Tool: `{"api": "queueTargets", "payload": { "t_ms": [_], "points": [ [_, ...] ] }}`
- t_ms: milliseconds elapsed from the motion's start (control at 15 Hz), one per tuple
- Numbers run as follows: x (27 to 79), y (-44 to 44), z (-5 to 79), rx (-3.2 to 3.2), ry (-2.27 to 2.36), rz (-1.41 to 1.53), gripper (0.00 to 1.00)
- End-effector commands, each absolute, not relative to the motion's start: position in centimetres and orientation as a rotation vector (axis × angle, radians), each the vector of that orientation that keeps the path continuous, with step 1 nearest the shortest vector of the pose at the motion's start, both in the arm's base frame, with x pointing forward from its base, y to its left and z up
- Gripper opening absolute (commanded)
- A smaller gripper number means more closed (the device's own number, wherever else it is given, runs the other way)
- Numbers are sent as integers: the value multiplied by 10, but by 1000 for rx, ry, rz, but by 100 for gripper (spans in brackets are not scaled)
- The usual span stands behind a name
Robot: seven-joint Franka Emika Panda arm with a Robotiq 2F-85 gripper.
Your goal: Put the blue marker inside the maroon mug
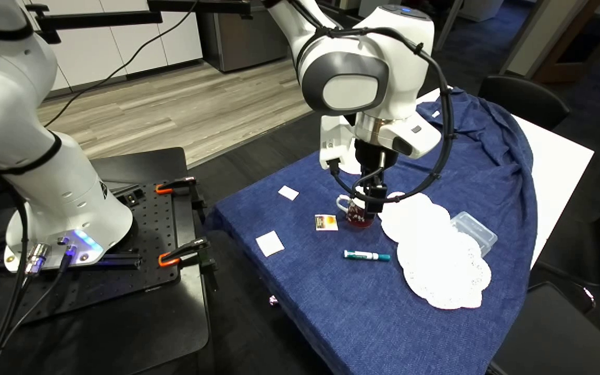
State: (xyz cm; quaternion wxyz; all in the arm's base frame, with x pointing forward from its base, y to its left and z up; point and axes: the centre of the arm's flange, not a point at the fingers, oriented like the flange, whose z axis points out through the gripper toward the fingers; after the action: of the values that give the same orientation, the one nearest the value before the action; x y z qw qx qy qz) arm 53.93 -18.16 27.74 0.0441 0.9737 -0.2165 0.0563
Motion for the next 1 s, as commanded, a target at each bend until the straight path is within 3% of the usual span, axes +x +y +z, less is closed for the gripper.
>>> {"api": "queueTargets", "payload": {
  "t_ms": [0,933],
  "points": [
    [567,-181,262,2957,-678,153,100],
    [610,-214,150,3005,-641,-20,100]
  ]
}}
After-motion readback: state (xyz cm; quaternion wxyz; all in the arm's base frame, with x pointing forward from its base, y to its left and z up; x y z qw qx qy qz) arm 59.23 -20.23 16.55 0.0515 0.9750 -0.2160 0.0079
